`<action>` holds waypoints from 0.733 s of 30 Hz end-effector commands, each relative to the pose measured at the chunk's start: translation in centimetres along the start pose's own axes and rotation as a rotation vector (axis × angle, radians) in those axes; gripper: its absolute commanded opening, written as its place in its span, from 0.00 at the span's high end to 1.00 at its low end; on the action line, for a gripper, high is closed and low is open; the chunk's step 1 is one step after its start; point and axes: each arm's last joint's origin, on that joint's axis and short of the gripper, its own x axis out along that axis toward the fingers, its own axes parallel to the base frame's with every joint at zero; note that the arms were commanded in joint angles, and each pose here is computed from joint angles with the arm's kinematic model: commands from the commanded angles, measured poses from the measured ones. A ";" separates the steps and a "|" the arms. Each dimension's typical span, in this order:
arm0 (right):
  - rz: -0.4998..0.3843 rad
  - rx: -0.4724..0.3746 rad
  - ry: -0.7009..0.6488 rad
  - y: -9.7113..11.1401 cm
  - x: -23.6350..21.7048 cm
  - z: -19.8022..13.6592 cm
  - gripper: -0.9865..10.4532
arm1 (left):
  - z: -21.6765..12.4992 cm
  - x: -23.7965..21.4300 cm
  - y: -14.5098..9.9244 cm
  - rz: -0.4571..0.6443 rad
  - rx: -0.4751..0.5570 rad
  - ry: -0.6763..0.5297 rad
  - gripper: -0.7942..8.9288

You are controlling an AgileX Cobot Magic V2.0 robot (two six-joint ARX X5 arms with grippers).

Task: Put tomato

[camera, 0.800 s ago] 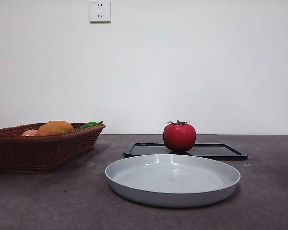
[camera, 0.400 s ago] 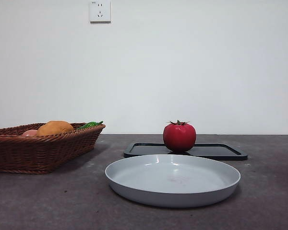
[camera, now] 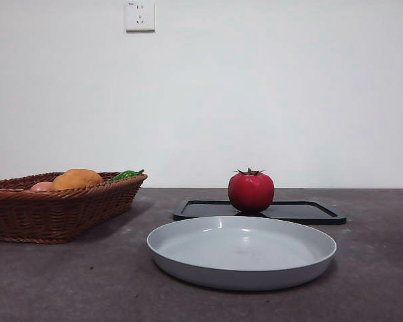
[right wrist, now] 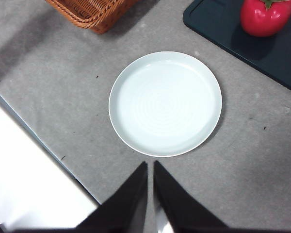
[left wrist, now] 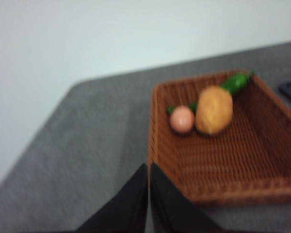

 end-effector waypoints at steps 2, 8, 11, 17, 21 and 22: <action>0.008 0.001 -0.009 0.2 0.0 0.3 0.91 | -1.2 0.1 -0.2 0.008 -0.032 -0.004 0.91; 0.008 0.002 -0.009 0.2 0.0 0.3 0.91 | -3.1 0.7 -0.6 -0.002 -0.038 0.047 0.91; 0.008 0.002 -0.009 0.2 0.0 0.3 0.91 | -3.9 0.9 -0.7 -0.007 -0.039 0.079 0.91; 0.009 0.001 -0.015 0.2 0.0 0.4 0.91 | -4.1 0.9 -0.7 -0.009 -0.038 0.086 0.91; 0.009 0.001 -0.015 0.2 0.0 0.4 0.91 | -4.1 0.9 -0.7 -0.009 -0.039 0.085 0.91; 0.009 0.000 -0.016 0.2 0.0 0.4 0.91 | -4.1 0.9 -0.7 -0.009 -0.039 0.085 0.91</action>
